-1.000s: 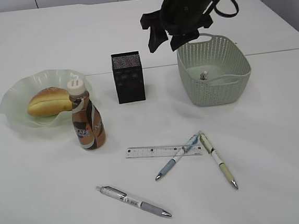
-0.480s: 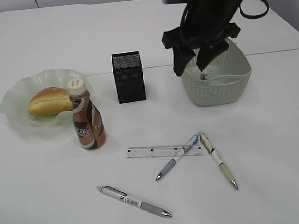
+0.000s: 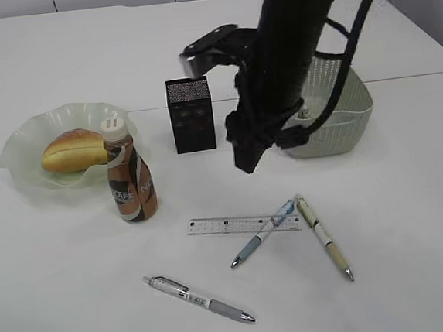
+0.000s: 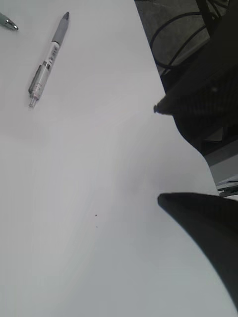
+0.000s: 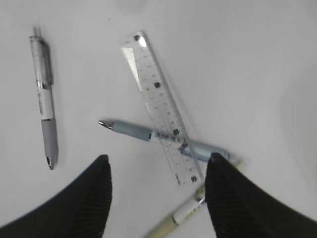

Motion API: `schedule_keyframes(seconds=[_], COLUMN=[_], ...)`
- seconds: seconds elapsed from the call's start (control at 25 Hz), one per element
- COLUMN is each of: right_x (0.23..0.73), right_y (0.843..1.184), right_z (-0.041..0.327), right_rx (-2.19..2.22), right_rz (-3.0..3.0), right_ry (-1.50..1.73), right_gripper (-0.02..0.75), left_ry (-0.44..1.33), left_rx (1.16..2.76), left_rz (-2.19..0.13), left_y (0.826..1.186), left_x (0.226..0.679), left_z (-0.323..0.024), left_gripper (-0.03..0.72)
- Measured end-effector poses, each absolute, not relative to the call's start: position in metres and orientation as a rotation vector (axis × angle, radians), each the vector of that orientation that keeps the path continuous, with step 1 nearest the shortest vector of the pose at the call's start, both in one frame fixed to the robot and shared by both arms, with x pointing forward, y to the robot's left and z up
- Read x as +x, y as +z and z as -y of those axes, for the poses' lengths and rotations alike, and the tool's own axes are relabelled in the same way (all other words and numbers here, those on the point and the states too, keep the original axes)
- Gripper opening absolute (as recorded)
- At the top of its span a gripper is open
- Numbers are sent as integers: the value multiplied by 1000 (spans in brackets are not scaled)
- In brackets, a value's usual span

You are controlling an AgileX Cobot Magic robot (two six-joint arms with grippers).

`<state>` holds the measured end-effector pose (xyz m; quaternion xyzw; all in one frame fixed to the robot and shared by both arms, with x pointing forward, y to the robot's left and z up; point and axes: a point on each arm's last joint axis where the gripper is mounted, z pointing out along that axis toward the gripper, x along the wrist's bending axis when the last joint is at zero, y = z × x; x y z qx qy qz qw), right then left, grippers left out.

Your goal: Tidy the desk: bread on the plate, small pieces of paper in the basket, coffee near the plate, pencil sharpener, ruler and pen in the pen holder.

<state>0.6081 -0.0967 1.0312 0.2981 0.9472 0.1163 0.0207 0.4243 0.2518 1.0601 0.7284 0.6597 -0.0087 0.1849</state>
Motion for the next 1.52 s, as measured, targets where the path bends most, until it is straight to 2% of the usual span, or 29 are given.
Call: schedule_keyframes(seconds=[0.12,0.24,1.52], right_x=[605,609,627], right_y=[1020,1008,906], right_z=[75,65,63], right_rx=[599,507,413], right_rz=[-2979,-2963,-3089], right_ry=[370,386,108], right_gripper=[440,440,440], left_ry=[6,30,65], left_rx=[2051,2059,2065], left_rz=[-1833,-1805,-1768], left_y=[1061,1061,1062], left_x=[427,428,431], left_z=[-252,-252,-252], left_gripper=[370,371,370])
